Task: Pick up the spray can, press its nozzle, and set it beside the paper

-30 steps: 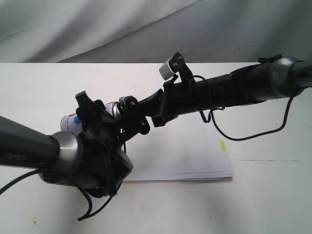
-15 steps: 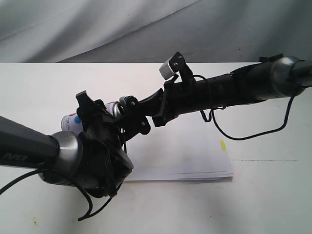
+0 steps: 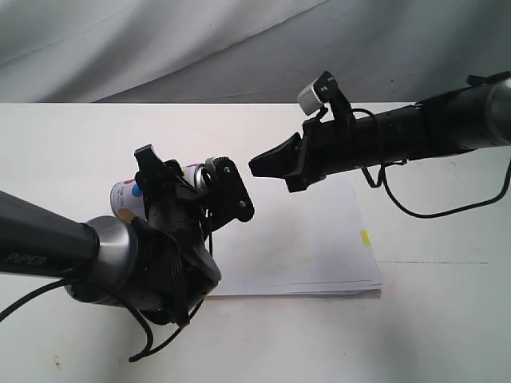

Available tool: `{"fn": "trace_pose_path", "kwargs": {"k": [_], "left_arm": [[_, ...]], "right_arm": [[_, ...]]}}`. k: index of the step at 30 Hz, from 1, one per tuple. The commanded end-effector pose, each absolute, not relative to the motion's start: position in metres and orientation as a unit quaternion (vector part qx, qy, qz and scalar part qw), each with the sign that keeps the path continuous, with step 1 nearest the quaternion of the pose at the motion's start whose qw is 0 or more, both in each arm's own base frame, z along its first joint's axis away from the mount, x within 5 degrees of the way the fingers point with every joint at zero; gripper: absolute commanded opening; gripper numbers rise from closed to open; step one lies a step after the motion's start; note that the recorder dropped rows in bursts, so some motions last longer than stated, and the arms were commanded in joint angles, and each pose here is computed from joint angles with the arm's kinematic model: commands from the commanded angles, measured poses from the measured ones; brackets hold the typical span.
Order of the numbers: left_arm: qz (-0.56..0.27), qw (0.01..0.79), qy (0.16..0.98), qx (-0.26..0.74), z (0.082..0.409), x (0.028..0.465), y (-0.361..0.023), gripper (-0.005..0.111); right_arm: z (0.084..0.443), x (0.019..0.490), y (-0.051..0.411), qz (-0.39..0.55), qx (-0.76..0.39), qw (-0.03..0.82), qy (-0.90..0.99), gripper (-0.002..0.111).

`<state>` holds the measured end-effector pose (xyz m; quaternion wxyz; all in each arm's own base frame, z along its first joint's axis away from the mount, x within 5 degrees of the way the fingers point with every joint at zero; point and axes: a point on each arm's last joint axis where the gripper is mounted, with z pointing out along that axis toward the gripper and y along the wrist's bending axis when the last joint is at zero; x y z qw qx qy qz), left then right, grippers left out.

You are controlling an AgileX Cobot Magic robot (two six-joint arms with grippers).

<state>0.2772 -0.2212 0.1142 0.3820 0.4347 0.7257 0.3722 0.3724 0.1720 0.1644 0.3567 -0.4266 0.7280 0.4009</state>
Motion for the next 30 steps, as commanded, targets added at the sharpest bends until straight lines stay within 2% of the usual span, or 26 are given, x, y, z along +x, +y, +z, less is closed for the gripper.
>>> {"fn": "trace_pose_path", "kwargs": {"k": [1, 8, 13, 18, 23, 26, 30], "left_arm": [[0.385, 0.403, 0.711, 0.428, 0.125, 0.279, -0.224, 0.0], [0.385, 0.404, 0.712, 0.427, 0.126, 0.279, -0.224, 0.0], [0.342, 0.458, 0.741, 0.353, 0.153, 0.28, -0.222, 0.0], [0.231, 0.497, 0.811, 0.207, 0.205, 0.3, -0.201, 0.0], [0.146, 0.525, 0.831, 0.112, 0.256, 0.325, -0.166, 0.0], [0.077, 0.535, 0.837, 0.082, 0.275, 0.336, -0.149, 0.0], [0.013, 0.534, 0.845, 0.033, 0.285, 0.348, -0.123, 0.0]], "right_arm": [[0.168, 0.37, 0.171, 0.408, -0.429, 0.357, 0.723, 0.0], [0.168, 0.371, 0.171, 0.416, -0.412, 0.348, 0.732, 0.0], [0.166, 0.375, 0.165, 0.402, -0.402, 0.353, 0.743, 0.0], [0.167, 0.377, 0.159, 0.41, -0.382, 0.348, 0.751, 0.0], [0.169, 0.375, 0.159, 0.429, -0.383, 0.342, 0.743, 0.0], [0.17, 0.374, 0.159, 0.432, -0.379, 0.339, 0.745, 0.0], [0.17, 0.374, 0.159, 0.434, -0.377, 0.338, 0.745, 0.0]]}}
